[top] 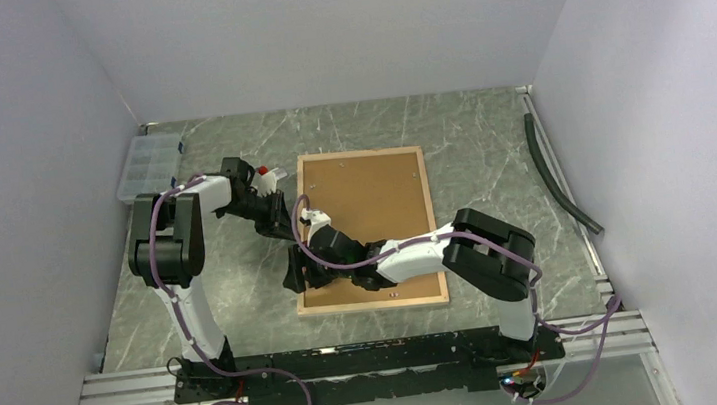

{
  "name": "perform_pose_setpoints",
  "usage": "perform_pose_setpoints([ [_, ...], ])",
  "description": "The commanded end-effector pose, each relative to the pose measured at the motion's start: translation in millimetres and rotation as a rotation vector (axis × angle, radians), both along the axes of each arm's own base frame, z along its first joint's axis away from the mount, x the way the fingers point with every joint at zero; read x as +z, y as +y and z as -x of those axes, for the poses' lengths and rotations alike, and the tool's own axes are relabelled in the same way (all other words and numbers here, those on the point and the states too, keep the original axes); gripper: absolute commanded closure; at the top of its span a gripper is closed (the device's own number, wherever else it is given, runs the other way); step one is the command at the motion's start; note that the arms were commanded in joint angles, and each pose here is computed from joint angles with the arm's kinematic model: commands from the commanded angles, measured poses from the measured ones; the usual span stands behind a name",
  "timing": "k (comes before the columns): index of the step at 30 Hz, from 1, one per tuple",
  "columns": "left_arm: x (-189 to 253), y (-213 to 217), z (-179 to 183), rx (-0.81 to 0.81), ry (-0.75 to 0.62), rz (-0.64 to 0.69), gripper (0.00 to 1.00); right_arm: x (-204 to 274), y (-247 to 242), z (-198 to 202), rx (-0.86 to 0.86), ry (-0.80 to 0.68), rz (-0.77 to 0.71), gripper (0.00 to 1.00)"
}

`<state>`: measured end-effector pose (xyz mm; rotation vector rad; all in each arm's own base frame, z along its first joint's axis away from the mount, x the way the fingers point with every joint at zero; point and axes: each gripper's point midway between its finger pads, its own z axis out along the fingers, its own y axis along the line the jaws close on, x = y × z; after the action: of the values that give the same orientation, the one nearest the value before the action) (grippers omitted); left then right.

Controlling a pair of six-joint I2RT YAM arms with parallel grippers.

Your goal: Put the photo into the frame

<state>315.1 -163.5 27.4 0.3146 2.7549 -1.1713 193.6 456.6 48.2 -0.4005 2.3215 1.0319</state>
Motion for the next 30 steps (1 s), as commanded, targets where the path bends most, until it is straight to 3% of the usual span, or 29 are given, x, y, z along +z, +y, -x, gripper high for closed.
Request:
perform_pose_setpoints([
  [1,-7.5,3.6,3.3,-0.023,-0.016,-0.039,0.83,-4.3,4.2,-7.3,-0.013,-0.021,0.009,0.36],
  [10,-7.7,3.7,5.5,-0.029,-0.014,-0.039,0.84,2.8,8.8,-6.5,0.007,-0.037,-0.025,0.37],
  [14,9.8,4.3,-3.2,-0.026,-0.036,-0.029,0.82,39.5,11.0,-0.9,0.066,-0.051,-0.101,0.36],
  [20,41.6,12.7,-33.1,0.028,-0.09,0.01,0.71,96.1,-30.1,-43.1,-0.021,-0.118,-0.183,0.29],
  [26,42.2,10.3,-54.1,0.066,-0.099,0.028,0.6,102.3,-64.3,-101.8,-0.092,-0.133,-0.186,0.22],
  [30,31.7,8.3,-63.2,0.083,-0.076,0.035,0.58,87.8,-71.2,-144.5,-0.11,-0.112,-0.162,0.21],
])
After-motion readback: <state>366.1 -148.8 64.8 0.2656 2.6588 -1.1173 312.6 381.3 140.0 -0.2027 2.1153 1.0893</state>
